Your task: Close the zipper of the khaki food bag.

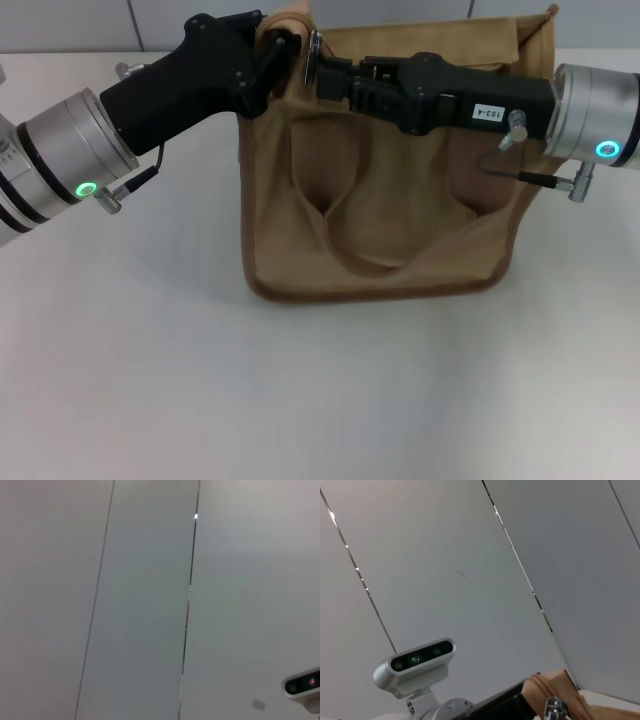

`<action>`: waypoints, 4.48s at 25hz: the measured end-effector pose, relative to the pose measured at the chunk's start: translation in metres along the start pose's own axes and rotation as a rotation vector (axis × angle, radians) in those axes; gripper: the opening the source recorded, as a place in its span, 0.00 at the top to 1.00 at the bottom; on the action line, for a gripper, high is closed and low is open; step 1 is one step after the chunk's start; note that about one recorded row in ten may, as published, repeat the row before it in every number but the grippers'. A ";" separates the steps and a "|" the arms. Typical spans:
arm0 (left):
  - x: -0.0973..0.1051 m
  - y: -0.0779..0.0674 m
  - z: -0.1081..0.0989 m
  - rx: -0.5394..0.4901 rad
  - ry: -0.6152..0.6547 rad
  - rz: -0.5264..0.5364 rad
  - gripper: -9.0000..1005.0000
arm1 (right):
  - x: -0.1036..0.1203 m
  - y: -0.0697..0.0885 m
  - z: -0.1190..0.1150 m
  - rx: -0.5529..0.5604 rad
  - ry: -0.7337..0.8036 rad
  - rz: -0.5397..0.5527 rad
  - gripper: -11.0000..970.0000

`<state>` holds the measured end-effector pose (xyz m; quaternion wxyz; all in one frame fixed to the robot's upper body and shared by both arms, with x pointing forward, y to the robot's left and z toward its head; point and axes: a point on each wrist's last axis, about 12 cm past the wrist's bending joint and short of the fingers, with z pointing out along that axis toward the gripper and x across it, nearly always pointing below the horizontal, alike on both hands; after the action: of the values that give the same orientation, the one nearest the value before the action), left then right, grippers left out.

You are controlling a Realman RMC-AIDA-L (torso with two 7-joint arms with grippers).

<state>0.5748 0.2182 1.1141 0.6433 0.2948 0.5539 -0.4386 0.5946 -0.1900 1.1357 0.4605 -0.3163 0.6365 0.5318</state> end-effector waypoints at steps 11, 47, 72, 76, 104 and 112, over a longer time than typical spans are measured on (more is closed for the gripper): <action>0.002 -0.001 0.001 -0.002 -0.004 -0.013 0.99 | -0.003 0.003 0.001 -0.031 -0.001 -0.011 0.76; 0.004 -0.005 0.000 -0.025 -0.064 -0.061 0.99 | 0.005 -0.003 -0.002 0.039 0.006 0.000 0.99; 0.002 0.007 -0.024 -0.162 -0.097 -0.071 0.99 | 0.022 0.021 -0.131 0.233 -0.148 -0.027 0.98; 0.003 0.006 -0.025 -0.164 -0.096 -0.078 0.98 | 0.026 0.042 -0.151 0.150 -0.180 -0.127 0.87; 0.009 0.004 -0.037 -0.209 -0.096 -0.114 0.89 | 0.096 0.065 -0.132 -0.092 0.186 -0.266 0.15; 0.011 0.005 -0.048 -0.232 -0.082 -0.138 0.87 | 0.094 0.064 -0.131 -0.093 0.183 -0.269 0.16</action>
<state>0.5574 0.2598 1.0929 0.6635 0.1616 0.5931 -0.4265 0.4693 -0.2938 1.0746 0.4523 -0.4668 0.6024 0.4633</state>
